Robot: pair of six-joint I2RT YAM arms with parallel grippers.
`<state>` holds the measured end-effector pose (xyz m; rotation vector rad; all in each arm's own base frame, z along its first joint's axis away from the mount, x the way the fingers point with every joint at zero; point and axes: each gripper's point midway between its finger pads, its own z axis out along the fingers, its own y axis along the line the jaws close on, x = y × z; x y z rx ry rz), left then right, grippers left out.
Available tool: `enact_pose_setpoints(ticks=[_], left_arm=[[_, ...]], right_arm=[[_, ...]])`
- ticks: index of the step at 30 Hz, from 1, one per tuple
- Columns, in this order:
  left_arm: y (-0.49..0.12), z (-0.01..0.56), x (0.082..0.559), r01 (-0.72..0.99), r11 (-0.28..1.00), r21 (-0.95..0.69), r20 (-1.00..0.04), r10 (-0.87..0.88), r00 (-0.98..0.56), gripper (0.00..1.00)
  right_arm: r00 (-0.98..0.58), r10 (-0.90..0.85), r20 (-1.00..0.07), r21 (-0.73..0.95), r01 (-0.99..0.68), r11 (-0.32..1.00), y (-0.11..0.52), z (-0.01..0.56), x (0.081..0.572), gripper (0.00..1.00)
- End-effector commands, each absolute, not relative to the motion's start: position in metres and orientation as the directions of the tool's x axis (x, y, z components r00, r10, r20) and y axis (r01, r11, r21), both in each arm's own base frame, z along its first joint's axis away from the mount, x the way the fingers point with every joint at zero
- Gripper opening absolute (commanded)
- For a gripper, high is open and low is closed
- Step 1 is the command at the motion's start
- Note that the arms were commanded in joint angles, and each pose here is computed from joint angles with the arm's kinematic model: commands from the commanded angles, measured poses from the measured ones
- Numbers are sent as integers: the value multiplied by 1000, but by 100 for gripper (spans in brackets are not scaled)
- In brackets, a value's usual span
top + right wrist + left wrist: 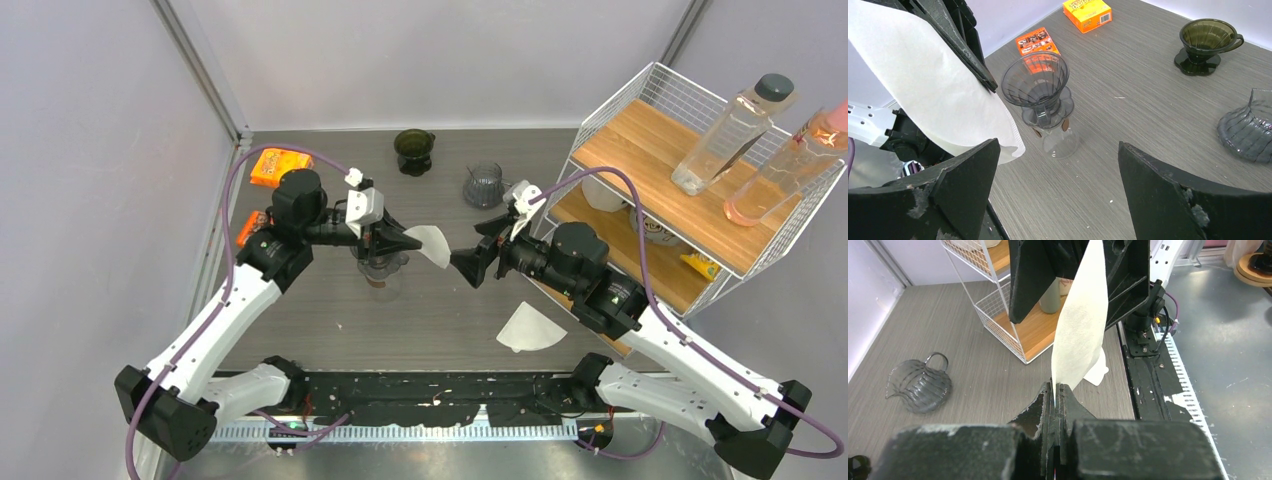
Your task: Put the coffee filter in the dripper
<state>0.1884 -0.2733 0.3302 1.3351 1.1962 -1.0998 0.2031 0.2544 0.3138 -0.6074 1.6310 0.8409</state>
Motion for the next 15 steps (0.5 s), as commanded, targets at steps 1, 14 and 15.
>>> enact_pose_setpoints(ticks=[1, 14, 15], left_arm=[[-276, 342, 193, 995, -3, 101, -993, 57, 101, 0], [-285, 353, 204, 999, 36, -41, -999, -4, -41, 0], [-285, 353, 204, 998, 37, -43, -999, -5, -43, 0]], right_arm=[[-173, 122, -977, 211, -752, 624, 251, 338, 208, 95], [-174, 209, -962, 271, -666, 695, 240, 333, 223, 95], [-171, 215, -961, 274, -666, 694, 239, 334, 223, 95]])
